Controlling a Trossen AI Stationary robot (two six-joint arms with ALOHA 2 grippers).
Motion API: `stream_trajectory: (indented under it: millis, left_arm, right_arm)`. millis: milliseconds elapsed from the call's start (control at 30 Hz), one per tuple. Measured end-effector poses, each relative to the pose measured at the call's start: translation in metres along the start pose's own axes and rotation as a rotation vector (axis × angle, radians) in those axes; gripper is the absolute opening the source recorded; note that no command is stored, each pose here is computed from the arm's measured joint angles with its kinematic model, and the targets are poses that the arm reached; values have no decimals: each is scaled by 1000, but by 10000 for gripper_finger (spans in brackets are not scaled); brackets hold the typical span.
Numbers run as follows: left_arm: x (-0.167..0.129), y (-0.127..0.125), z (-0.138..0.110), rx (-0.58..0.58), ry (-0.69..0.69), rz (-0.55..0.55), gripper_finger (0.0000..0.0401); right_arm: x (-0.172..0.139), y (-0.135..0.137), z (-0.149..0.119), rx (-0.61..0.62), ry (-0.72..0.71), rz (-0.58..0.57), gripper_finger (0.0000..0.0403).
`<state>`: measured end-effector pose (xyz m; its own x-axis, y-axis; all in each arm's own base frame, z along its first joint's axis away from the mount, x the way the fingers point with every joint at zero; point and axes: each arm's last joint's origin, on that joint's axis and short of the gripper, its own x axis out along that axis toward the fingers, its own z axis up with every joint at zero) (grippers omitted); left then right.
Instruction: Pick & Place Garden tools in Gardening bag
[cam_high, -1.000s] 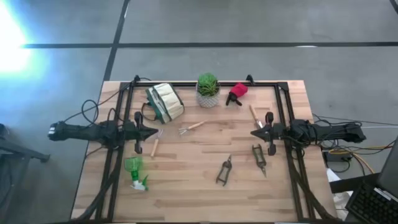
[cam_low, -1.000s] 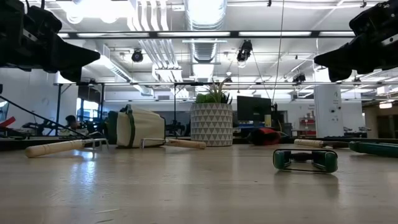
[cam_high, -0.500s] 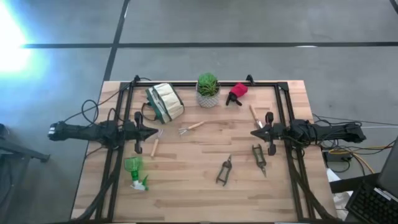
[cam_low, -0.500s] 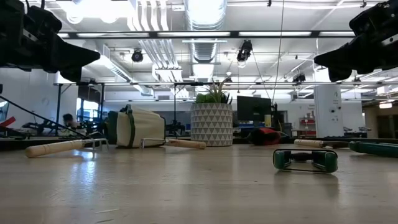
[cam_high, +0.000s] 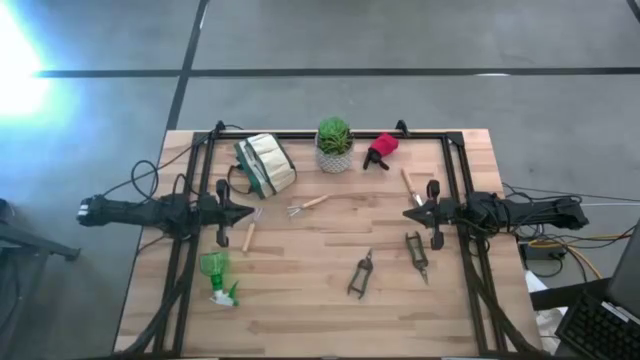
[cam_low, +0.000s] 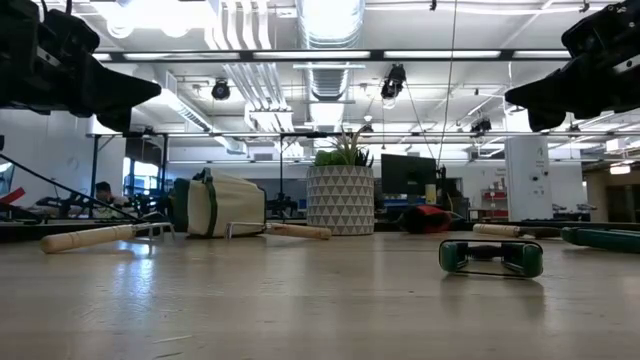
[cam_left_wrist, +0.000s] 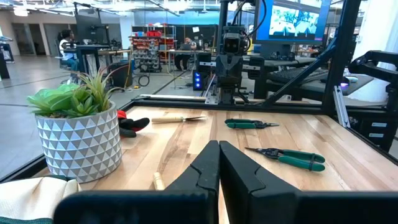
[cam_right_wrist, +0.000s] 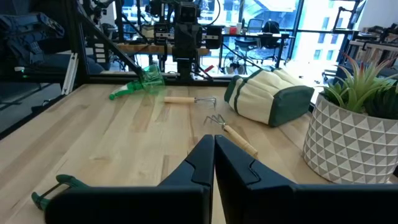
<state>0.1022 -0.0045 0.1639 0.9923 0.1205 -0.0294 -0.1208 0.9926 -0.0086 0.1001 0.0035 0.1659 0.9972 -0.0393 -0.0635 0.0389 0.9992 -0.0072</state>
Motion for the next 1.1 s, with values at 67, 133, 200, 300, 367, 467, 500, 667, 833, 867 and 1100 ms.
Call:
stream_trajectory:
  millis: [67, 133, 200, 300, 367, 467, 500, 667, 833, 867, 1100]
  left_arm:
    - [0, 0, 0, 0, 0, 0, 12]
    - [0, 0, 0, 0, 0, 0, 12]
    - [0, 0, 0, 0, 0, 0, 12]
    - [0, 0, 0, 0, 0, 0, 12]
    - [0, 0, 0, 0, 0, 0, 12]
    - [0, 0, 0, 0, 0, 0, 12]
    - [0, 0, 0, 0, 0, 0, 12]
    - [0, 0, 0, 0, 0, 0, 12]
    - [0, 0, 1, -16, -10, 0, 12]
    - [0, 0, 3, -34, -29, -4, 12]
    - [0, -1, 5, -220, -47, -49, 12]
  right_arm:
    - [0, 0, 0, 0, 0, 0, 8]
    - [0, 0, 0, 0, 0, 0, 8]
    - [0, 0, 0, 0, 0, 0, 8]
    - [0, 0, 0, 0, 0, 0, 8]
    - [0, 0, 0, 0, 0, 0, 8]
    - [0, 0, 0, 0, 0, 0, 8]
    - [0, 0, 0, 0, 0, 0, 8]
    - [0, 0, 0, 0, 0, 0, 8]
    - [0, 0, 0, 0, 0, 0, 8]
    - [0, 0, 0, 0, 0, 0, 8]
    - [0, 0, 0, 0, 0, 0, 8]
